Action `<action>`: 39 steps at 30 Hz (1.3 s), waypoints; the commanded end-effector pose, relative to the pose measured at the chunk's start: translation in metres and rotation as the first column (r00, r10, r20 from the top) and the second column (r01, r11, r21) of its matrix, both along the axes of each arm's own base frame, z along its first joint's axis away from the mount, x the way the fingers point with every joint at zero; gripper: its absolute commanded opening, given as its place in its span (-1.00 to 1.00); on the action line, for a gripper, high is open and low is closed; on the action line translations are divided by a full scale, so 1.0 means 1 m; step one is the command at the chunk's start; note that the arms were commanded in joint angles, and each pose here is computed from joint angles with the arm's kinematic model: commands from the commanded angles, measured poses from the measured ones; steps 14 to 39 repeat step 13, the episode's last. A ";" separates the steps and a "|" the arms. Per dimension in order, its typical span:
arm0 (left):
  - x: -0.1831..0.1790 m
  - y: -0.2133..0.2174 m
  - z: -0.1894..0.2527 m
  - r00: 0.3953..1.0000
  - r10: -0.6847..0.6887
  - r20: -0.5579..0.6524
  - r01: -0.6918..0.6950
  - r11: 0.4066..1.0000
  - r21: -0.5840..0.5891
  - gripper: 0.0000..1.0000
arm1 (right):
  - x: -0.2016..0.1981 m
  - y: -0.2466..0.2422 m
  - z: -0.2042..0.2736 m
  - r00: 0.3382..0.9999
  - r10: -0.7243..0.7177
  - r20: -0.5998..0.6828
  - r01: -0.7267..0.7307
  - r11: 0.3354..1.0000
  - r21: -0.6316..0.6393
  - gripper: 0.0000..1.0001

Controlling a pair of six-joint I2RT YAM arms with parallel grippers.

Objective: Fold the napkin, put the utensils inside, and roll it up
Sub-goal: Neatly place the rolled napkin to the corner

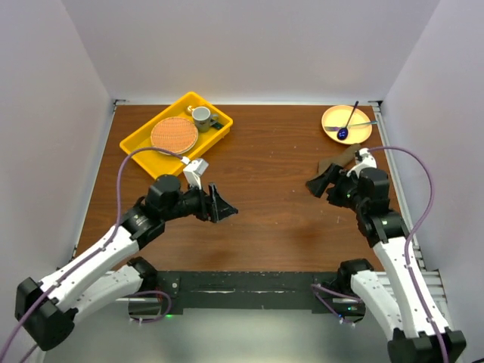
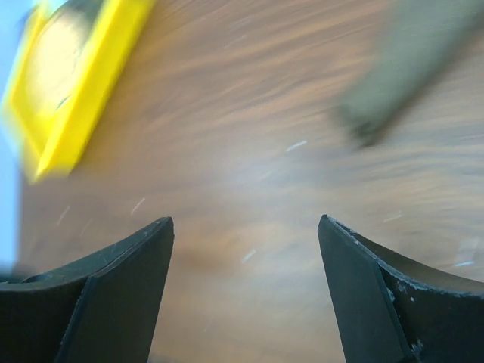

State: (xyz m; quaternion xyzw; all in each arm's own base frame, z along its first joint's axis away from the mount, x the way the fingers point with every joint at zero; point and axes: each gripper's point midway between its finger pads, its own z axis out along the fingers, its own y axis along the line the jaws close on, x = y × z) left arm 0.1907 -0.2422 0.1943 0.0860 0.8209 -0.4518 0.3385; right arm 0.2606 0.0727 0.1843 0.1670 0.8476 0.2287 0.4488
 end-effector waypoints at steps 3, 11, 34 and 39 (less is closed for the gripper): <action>-0.019 -0.003 0.063 0.988 0.054 0.143 -0.039 0.994 -0.104 0.51 | -0.065 0.031 0.067 0.988 0.153 0.030 -0.155 0.984 0.083 0.87; -0.042 0.021 0.104 0.974 0.111 0.198 -0.059 0.966 -0.253 0.54 | -0.119 0.046 0.123 0.941 0.210 0.266 -0.270 0.938 0.216 0.96; -0.045 0.022 0.108 0.974 0.108 0.201 -0.052 0.963 -0.264 0.55 | -0.122 0.047 0.122 0.938 0.214 0.272 -0.277 0.936 0.219 0.97; -0.045 0.022 0.108 0.974 0.108 0.201 -0.052 0.963 -0.264 0.55 | -0.122 0.047 0.122 0.938 0.214 0.272 -0.277 0.936 0.219 0.97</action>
